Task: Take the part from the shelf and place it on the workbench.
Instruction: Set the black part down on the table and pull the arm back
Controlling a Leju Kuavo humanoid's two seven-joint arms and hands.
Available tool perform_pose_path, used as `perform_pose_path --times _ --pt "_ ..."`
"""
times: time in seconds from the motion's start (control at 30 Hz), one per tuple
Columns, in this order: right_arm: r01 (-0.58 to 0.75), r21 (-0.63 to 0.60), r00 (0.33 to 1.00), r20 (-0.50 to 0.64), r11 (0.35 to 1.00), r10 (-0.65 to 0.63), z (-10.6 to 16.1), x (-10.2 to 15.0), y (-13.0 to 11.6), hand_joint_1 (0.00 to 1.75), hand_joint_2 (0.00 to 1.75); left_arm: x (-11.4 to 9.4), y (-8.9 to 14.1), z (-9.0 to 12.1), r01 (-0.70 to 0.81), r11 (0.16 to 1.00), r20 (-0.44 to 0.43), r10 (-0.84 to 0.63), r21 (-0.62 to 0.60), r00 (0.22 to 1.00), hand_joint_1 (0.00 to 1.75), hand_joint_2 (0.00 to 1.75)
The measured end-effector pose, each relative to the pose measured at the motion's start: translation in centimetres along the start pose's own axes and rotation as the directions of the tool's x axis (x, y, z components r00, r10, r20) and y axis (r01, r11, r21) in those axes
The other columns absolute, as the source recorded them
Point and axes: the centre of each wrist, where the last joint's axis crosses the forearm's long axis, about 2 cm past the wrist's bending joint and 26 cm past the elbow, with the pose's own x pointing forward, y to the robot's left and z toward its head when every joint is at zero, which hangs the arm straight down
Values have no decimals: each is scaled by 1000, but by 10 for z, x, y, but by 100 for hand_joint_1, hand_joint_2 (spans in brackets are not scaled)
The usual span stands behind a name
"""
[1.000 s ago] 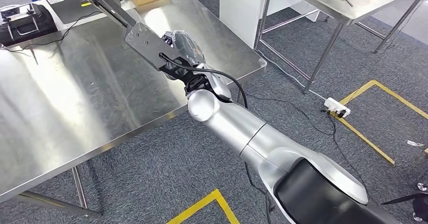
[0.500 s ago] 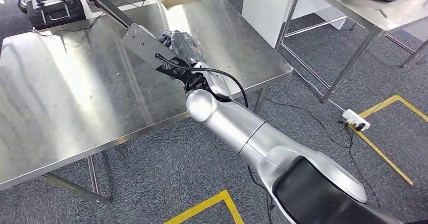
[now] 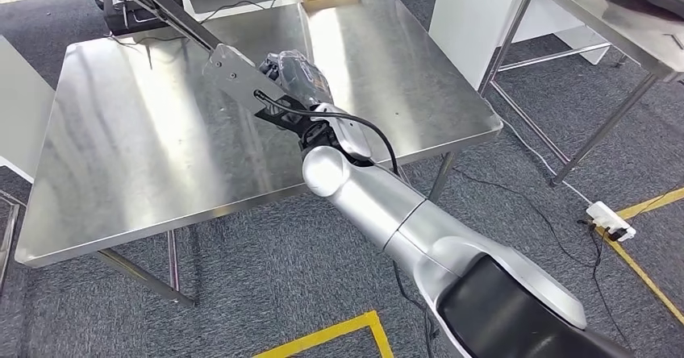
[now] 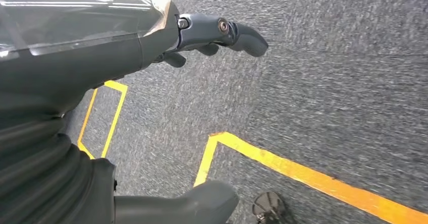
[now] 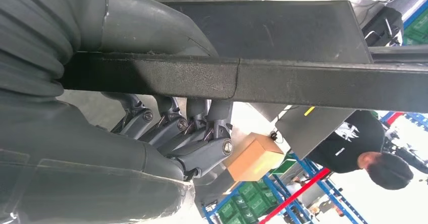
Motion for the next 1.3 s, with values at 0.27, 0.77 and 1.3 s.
perform_pose_path --times 0.27,0.77,1.3 --pt "-9 20 1000 -10 1000 9 1 -5 3 175 175 2 4 -3 8 1000 22 -8 -8 1000 0 175" --pt "-22 55 1000 -14 998 23 0 -9 2 175 175 3 6 -3 -2 1000 33 3 -12 999 0 175" --pt "-27 52 999 -16 998 28 -1 -16 2 175 175 1 12 -7 18 1000 44 -17 -24 999 0 175"
